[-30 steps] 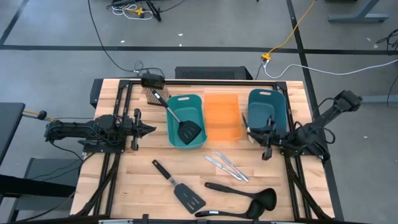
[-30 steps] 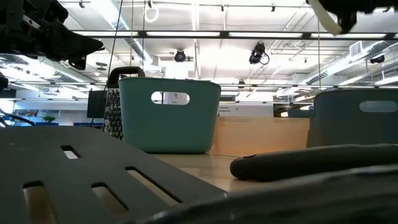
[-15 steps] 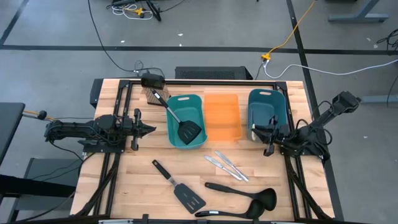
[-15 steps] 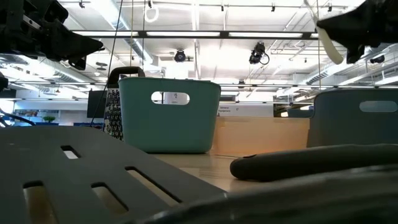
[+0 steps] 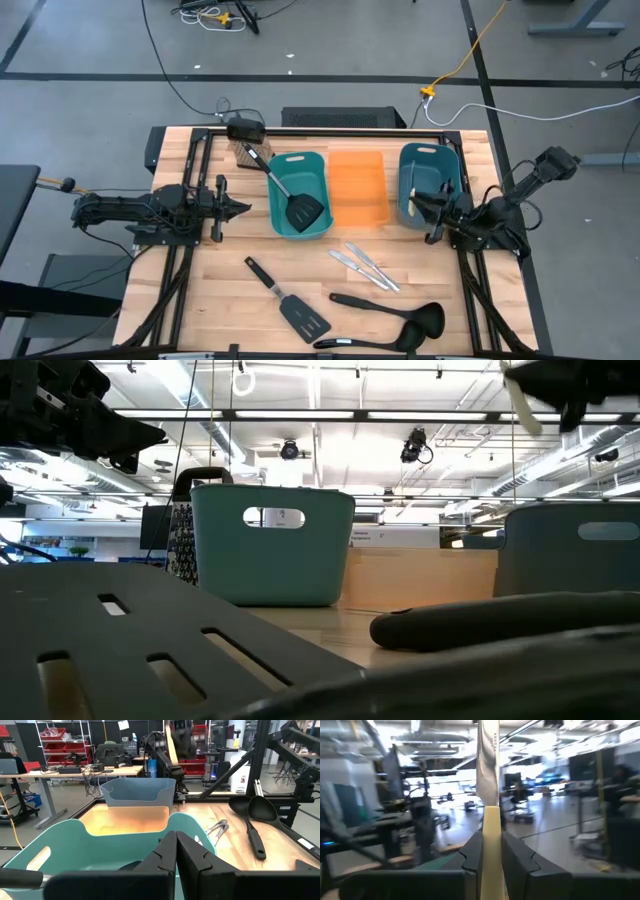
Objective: Pick & Place Kitchen Items
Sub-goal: Put the yellow table knife into the orange bin
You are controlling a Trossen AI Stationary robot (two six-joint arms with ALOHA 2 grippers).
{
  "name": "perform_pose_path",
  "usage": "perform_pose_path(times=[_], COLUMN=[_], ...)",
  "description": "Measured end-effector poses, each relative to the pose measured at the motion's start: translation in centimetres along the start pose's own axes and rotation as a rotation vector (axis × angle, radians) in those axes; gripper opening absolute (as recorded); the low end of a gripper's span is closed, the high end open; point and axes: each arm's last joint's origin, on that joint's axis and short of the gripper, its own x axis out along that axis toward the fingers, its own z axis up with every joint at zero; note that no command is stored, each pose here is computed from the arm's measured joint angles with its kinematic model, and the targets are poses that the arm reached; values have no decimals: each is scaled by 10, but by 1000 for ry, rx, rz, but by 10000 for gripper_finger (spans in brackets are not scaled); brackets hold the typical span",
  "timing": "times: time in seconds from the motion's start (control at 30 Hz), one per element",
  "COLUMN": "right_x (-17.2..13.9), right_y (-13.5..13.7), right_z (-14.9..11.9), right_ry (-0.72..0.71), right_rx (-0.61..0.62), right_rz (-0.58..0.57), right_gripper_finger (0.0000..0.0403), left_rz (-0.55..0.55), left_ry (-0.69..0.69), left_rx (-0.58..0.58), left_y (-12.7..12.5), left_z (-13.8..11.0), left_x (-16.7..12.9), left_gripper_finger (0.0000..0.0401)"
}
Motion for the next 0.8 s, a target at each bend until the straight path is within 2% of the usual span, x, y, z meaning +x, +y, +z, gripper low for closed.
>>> perform_pose_path(times=[0.17,0.3,0.4,0.6,0.8], right_x=[23,37,49,93,157], right_y=[5,-3,-8,-12,-33], right_z=[64,108,128,138,101], right_ry=[112,197,283,496,874], right_rx=[-140,-132,-125,-136,-105], right_rz=[-192,-232,-228,-235,-295], right_gripper_finger=[54,54,54,54,54], left_rz=[0,0,1,0,0], left_ry=[0,-1,-1,-2,-2], left_rx=[0,-6,-20,-22,-21], left_y=[0,0,0,0,0], left_z=[0,0,0,0,0], left_x=[0,0,0,0,0], left_gripper_finger=[9,9,9,9,9])
